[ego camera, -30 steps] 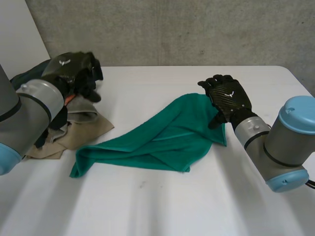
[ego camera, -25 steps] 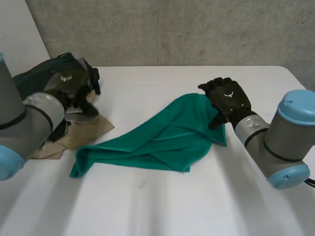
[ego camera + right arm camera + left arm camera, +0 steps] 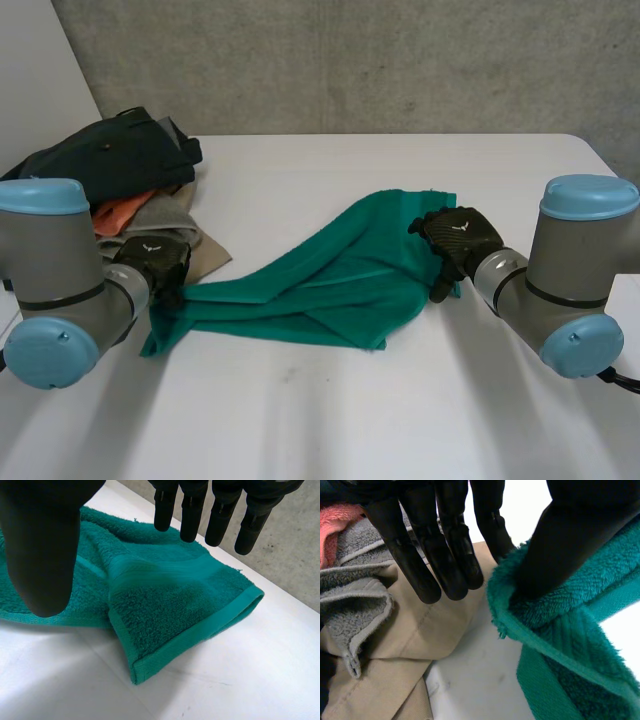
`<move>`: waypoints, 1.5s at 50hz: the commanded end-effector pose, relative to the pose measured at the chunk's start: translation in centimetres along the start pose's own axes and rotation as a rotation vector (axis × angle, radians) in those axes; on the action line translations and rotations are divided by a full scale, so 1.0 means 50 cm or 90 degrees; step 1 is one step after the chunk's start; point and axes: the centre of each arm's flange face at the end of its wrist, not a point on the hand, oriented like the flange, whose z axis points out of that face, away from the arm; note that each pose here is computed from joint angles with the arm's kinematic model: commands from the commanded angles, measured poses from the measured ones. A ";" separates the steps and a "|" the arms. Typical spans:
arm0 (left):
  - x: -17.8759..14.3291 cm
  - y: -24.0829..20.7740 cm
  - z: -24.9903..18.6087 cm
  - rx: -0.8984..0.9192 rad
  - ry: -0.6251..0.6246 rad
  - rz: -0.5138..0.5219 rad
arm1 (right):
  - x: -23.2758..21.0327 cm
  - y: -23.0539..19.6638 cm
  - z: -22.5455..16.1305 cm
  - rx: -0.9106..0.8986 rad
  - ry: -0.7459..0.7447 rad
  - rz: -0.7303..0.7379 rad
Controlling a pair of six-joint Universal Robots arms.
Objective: Fold the laundry.
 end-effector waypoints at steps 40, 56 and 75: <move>0.019 -0.354 -0.292 0.344 0.060 -0.011 | -0.042 0.029 0.102 -0.009 -0.010 0.047; -0.013 -0.322 -0.247 0.292 0.024 0.006 | 0.117 -0.214 -0.081 0.135 0.097 -0.011; 0.040 -0.245 -0.040 0.186 0.079 0.154 | 0.179 -0.216 -0.129 0.003 0.090 -0.207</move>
